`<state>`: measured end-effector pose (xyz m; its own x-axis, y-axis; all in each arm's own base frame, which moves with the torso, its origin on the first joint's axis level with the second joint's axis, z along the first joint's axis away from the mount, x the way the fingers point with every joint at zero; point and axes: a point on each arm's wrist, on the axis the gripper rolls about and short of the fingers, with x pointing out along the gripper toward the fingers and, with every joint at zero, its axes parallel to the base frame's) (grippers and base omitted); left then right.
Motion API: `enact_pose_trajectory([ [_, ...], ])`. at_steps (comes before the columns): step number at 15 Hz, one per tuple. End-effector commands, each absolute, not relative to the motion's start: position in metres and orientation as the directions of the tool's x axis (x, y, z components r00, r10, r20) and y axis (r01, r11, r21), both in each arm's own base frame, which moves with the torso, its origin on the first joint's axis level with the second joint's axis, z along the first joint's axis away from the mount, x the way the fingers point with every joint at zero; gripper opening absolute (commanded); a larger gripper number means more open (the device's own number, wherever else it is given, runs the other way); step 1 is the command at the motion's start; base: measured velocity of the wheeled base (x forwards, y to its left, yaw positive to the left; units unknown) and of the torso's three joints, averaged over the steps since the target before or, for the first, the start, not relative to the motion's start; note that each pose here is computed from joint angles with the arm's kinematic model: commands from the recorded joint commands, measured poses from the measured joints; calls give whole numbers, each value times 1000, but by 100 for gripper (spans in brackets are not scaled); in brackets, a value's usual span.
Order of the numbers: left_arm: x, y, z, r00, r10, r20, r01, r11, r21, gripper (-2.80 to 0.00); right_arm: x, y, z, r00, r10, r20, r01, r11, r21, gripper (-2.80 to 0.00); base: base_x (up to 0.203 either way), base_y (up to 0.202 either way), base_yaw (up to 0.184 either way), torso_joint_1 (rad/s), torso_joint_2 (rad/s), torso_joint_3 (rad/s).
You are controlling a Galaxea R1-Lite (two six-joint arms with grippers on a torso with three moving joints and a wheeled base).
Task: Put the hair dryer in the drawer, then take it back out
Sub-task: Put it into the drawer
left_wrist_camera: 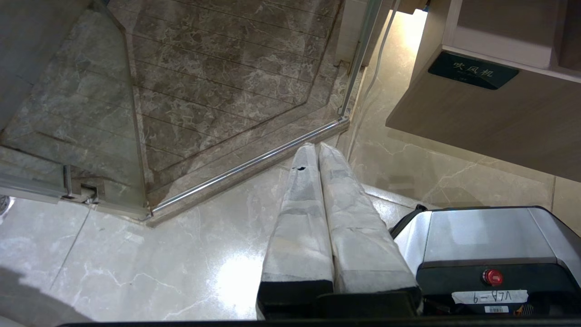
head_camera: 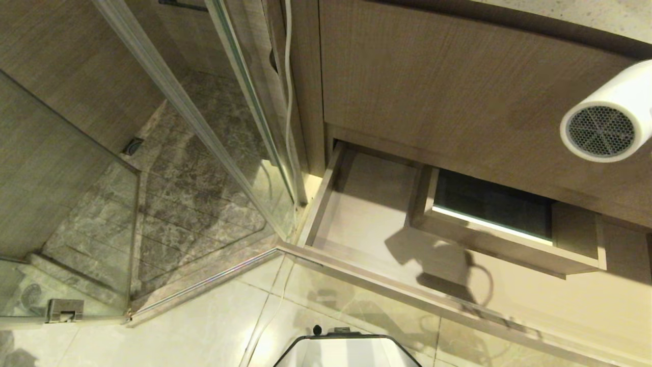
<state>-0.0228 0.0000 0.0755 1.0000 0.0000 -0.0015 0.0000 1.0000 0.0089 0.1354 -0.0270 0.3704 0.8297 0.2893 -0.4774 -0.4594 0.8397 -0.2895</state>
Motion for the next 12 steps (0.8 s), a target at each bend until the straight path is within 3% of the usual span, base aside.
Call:
enact_pose_trajectory([
  [1,-23,0,75,1000,0,-2,0,1000,9,-280,126,-24,364,819,296,-491,-470,837,-279,-280,0,0,0,0,0,0],
  [12,-23,0,76,1000,0,-2,0,1000,9,-280,81,-11,354,823,293,-486,-466,838,-285,-280,0,0,0,0,0,0],
])
